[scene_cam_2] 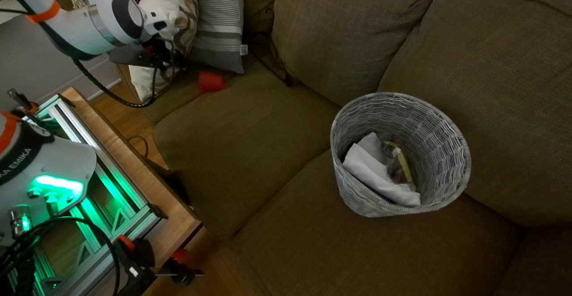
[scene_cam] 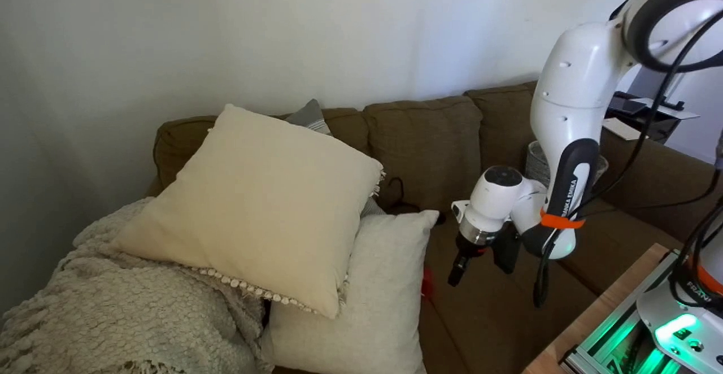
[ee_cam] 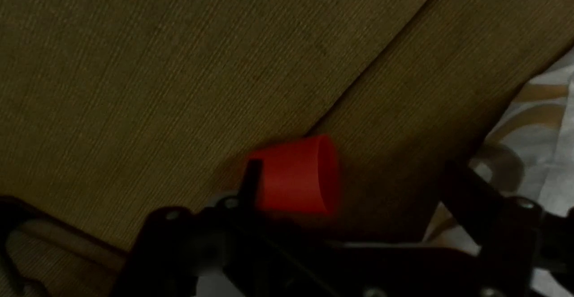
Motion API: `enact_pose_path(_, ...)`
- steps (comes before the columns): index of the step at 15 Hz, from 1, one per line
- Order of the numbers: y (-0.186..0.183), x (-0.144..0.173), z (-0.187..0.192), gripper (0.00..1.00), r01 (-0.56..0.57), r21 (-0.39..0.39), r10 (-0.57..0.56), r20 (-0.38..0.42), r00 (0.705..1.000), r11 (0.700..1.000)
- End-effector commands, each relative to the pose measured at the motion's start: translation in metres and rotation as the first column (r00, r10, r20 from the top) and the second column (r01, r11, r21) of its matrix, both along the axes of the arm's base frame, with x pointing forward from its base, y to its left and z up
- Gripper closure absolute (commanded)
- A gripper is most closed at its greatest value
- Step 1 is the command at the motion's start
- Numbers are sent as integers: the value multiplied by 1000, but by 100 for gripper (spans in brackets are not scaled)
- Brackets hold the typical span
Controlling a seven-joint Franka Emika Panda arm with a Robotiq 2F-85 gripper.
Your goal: Put the cup in the basket
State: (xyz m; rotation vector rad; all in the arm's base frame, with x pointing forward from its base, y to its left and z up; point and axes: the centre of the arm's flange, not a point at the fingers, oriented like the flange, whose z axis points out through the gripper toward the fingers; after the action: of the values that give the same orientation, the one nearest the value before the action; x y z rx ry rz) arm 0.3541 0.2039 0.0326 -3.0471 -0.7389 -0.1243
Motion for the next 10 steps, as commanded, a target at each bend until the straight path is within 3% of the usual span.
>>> enact_pose_path(1,-5,-8,-58,0,10,-23,-12,-82,997,1000)
enact_pose_path(2,-4,-11,-32,0,-5,-18,4,-45,999,1000)
enact_pose_path(5,-6,-17,-54,0,-2,-26,0,-79,997,1000)
enact_pose_path(6,8,-9,-50,0,77,-150,-91,-91,992,986)
enact_pose_path(10,23,11,-67,0,136,-345,-183,-107,977,929)
